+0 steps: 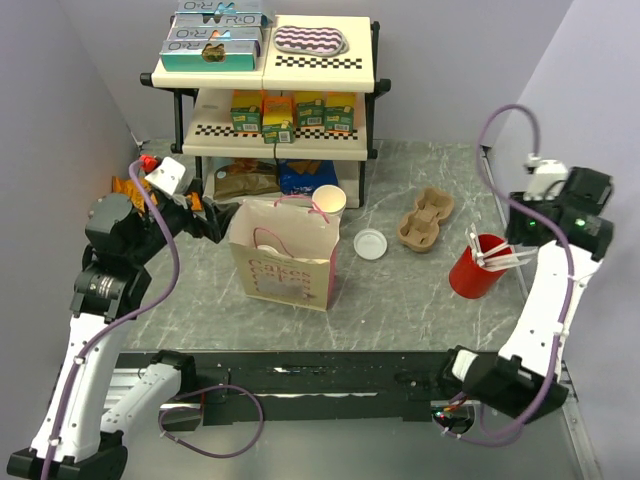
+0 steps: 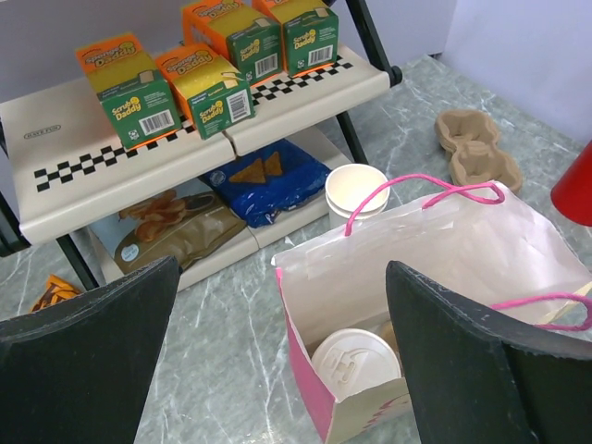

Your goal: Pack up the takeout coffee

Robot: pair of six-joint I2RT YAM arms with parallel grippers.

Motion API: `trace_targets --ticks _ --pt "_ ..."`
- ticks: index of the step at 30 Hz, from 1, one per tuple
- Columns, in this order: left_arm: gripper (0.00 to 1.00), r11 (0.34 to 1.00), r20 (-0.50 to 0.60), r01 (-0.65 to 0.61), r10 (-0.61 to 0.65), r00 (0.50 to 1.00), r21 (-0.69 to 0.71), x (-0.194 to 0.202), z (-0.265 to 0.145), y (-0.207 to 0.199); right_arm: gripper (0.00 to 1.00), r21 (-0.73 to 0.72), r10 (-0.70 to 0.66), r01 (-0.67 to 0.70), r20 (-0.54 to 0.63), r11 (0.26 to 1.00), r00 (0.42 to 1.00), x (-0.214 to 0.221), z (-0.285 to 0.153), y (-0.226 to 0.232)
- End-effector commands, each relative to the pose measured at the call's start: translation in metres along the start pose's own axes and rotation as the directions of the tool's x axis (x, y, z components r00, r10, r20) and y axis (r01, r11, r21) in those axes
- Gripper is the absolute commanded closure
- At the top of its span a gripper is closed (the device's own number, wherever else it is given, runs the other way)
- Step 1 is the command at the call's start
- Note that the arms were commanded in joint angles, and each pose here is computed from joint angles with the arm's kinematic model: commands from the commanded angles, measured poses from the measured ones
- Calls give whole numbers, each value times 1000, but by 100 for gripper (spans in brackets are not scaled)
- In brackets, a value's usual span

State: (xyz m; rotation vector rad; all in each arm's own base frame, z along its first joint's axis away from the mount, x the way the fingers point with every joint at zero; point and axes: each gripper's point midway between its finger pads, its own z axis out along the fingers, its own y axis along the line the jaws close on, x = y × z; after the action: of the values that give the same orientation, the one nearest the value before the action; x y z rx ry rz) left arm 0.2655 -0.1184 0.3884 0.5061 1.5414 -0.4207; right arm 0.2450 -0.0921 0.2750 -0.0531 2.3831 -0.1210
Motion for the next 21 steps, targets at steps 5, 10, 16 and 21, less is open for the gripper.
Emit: trace_targets --ticks 5,10,16,21 --pt "1 998 70 40 -44 997 53 -21 -11 -14 45 166 145 -147 28 975 989 -6 -15 -58" --pt "1 998 79 14 -19 997 58 -25 -15 -16 41 164 168 -168 11 972 986 -1 -6 -62" --pt "1 995 69 -17 10 998 102 -22 -8 -19 40 125 216 -216 10 968 976 -5 6 -62" --pt "1 991 53 2 -9 999 131 -15 5 -19 41 91 216 -215 3 972 976 -15 16 -66"
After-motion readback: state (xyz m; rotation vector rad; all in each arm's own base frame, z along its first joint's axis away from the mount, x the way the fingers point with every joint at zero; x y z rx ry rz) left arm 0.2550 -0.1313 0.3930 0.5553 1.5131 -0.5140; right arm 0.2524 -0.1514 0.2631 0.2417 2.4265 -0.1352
